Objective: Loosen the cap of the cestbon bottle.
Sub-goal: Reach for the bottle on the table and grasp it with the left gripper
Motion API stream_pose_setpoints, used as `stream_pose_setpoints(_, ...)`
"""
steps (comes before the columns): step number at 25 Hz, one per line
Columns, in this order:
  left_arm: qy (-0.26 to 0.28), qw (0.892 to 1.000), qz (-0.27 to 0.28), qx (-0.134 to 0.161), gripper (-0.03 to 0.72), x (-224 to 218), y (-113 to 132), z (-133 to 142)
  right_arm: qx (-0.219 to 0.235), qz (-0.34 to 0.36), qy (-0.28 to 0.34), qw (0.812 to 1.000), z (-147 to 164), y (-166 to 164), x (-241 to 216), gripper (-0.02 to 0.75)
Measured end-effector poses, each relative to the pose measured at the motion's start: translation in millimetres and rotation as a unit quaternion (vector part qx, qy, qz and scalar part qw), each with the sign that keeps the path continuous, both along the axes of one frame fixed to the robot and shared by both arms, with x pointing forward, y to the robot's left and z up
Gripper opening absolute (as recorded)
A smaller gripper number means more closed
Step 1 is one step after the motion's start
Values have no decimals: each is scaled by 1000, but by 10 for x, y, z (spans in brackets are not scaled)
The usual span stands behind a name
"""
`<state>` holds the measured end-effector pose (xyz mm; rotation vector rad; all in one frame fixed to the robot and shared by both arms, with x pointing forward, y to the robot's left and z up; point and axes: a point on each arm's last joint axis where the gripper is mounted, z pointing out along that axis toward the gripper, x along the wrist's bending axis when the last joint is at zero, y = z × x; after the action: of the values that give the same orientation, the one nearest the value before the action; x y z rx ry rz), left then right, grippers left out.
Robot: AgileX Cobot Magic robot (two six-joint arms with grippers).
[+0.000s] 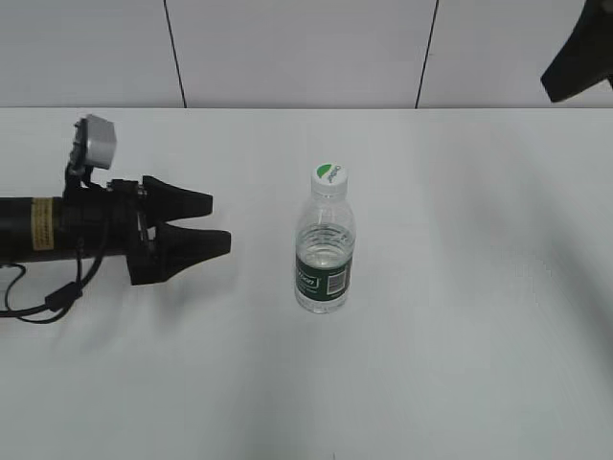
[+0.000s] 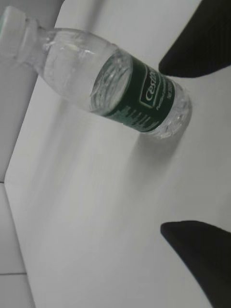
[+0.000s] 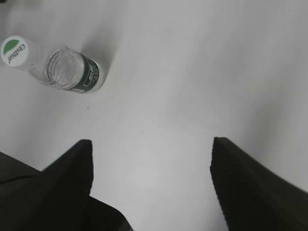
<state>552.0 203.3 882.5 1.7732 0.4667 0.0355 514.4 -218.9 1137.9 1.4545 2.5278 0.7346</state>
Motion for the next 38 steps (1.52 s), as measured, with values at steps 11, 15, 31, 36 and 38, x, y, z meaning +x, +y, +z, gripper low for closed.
stream_pose_setpoints(11,-27,995,-99,-1,544,85,-639,-77,-3,83,5,997,-34,592,245,539)
stream_pose_setpoints(15,-30,994,-107,15,544,92,-805,-69,-2,105,0,994,-27,765,276,539)
stream_pose_setpoints(31,-6,995,-95,37,543,51,-1067,-228,4,136,3,991,-74,998,227,538)
stream_pose_setpoints(36,0,996,-86,35,542,54,-1094,-259,6,138,6,990,-96,1021,234,538)
stream_pose_setpoints(38,0,996,-85,36,531,55,-1096,-262,7,141,13,990,-139,1058,252,538)
